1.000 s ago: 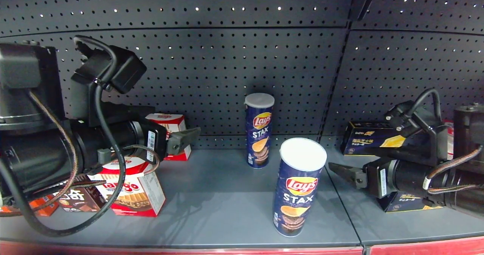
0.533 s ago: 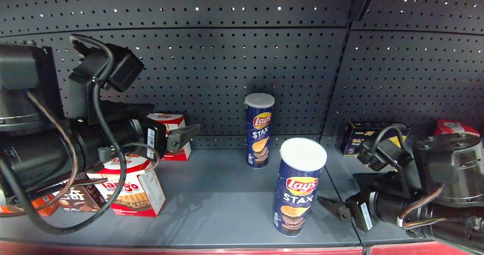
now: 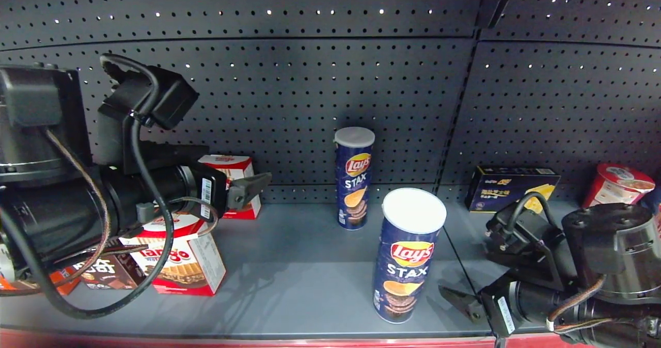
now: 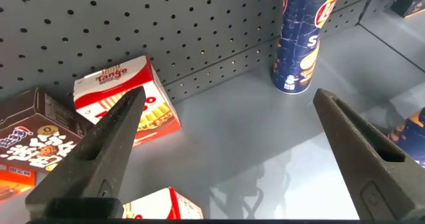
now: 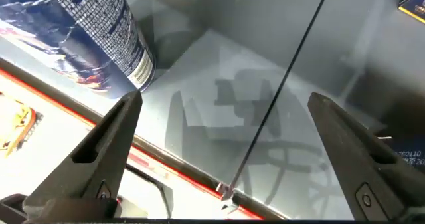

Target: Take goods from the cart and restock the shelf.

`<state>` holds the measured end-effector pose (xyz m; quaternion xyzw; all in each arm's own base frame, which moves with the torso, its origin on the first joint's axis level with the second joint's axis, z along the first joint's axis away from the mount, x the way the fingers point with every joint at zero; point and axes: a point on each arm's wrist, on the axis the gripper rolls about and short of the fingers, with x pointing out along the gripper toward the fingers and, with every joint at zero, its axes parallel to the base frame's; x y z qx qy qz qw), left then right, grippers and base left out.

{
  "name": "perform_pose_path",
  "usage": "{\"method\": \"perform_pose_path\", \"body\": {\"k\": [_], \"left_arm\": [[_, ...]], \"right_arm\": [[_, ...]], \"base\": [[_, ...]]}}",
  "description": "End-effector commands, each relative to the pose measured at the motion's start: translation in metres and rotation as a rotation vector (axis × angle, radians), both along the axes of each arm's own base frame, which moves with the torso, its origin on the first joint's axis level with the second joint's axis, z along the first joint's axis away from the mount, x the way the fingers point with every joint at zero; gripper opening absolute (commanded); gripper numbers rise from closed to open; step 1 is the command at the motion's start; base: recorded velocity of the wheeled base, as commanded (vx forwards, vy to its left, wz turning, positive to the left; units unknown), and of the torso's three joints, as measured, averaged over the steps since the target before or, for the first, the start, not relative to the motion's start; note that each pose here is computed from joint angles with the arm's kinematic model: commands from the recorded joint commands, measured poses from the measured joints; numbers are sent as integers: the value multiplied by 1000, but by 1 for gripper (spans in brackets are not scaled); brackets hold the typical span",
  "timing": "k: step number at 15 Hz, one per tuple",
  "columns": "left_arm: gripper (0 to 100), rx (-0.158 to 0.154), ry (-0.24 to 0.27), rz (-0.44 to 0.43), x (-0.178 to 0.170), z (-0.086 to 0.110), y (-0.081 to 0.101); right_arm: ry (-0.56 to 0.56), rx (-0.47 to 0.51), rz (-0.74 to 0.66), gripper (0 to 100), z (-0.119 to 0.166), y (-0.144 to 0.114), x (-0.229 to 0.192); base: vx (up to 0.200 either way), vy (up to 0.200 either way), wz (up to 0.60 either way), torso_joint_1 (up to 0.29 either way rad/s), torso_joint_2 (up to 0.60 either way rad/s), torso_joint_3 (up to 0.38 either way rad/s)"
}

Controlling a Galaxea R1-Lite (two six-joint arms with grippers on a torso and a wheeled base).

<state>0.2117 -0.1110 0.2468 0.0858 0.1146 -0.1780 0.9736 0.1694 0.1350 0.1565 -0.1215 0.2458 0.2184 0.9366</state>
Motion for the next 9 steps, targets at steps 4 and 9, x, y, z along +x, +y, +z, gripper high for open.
{"method": "perform_pose_path", "body": {"k": [4,9], "left_arm": [[100,3,3,4,2,-1,0],[100,23,0,1,3,-2,0]], "right_arm": [[9,-8,1,100,-3,3,4],[8,-8,6,100,-2,16,16]], "base": [[0,0,0,0,0,0],[0,0,0,0,0,0]]}}
